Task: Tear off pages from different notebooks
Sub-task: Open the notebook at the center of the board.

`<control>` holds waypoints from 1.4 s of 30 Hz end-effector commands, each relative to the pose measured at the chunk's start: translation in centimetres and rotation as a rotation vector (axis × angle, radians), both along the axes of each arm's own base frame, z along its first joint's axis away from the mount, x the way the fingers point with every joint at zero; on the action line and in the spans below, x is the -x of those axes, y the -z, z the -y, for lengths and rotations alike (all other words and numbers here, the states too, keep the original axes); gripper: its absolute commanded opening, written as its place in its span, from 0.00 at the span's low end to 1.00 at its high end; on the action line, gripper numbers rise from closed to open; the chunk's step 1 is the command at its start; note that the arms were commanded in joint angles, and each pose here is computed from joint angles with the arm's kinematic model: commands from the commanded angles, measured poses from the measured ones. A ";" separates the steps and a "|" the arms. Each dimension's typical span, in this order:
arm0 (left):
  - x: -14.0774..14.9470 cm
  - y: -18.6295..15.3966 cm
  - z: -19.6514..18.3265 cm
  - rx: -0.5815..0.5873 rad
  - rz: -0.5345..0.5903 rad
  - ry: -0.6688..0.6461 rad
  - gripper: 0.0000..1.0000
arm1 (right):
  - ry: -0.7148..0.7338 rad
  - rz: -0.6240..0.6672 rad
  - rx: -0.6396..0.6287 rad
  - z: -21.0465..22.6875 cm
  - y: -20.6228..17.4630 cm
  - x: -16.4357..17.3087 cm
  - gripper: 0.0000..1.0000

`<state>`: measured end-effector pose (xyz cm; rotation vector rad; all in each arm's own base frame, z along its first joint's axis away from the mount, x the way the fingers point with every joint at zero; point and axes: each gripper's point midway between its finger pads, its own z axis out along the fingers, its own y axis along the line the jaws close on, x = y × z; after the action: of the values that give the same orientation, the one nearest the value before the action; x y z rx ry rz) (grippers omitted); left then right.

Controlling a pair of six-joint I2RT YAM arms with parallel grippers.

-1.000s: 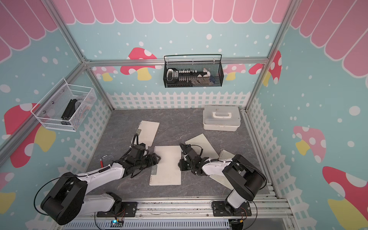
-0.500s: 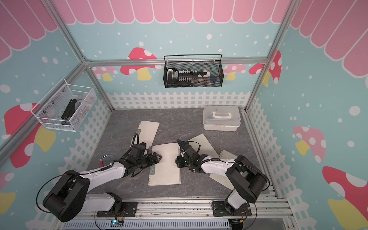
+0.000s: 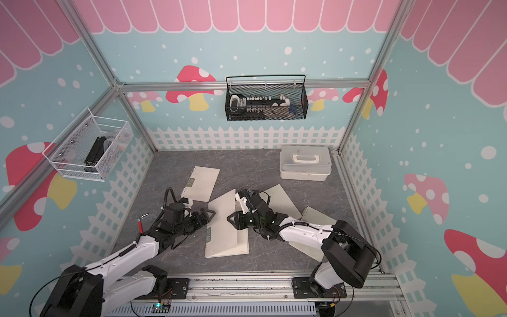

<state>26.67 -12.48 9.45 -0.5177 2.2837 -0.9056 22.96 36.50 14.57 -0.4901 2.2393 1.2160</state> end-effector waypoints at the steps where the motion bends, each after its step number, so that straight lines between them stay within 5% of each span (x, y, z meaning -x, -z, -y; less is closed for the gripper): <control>1: 0.6 -3.3 -1.4 0.057 0.073 -0.072 0.99 | -0.080 0.018 -0.145 -2.9 -3.2 0.7 0.38; 9: 1.8 -11.8 -3.4 0.124 0.330 -0.156 0.99 | -0.366 0.061 -0.279 -8.9 -5.9 4.7 0.52; 16: 0.5 -8.7 -2.2 0.060 0.157 -0.078 0.99 | -0.460 0.073 -0.296 -10.9 -5.5 6.3 0.58; 26: 0.6 -6.7 -4.6 -0.010 0.085 -0.130 0.74 | -0.521 0.108 -0.224 -10.6 -5.2 8.1 0.67; 33: 1.0 -5.6 -5.5 -0.093 0.042 -0.128 0.53 | -0.340 0.161 0.081 -4.8 -2.4 6.3 0.69; 35: 0.9 -5.5 -5.8 -0.106 0.040 -0.136 0.39 | -0.214 0.158 0.217 -1.8 -0.3 4.4 0.71; 37: 0.6 -5.4 -5.8 -0.111 0.037 -0.138 0.22 | -0.091 0.121 0.336 1.6 2.2 2.6 0.70; 42: -0.6 -5.7 -5.6 -0.102 0.041 -0.139 0.09 | 0.096 0.028 0.549 7.9 7.3 -0.3 0.67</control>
<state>26.68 -7.15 14.80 -0.6005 2.2156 -0.7471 22.64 33.49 12.01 -0.6779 2.3511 0.8299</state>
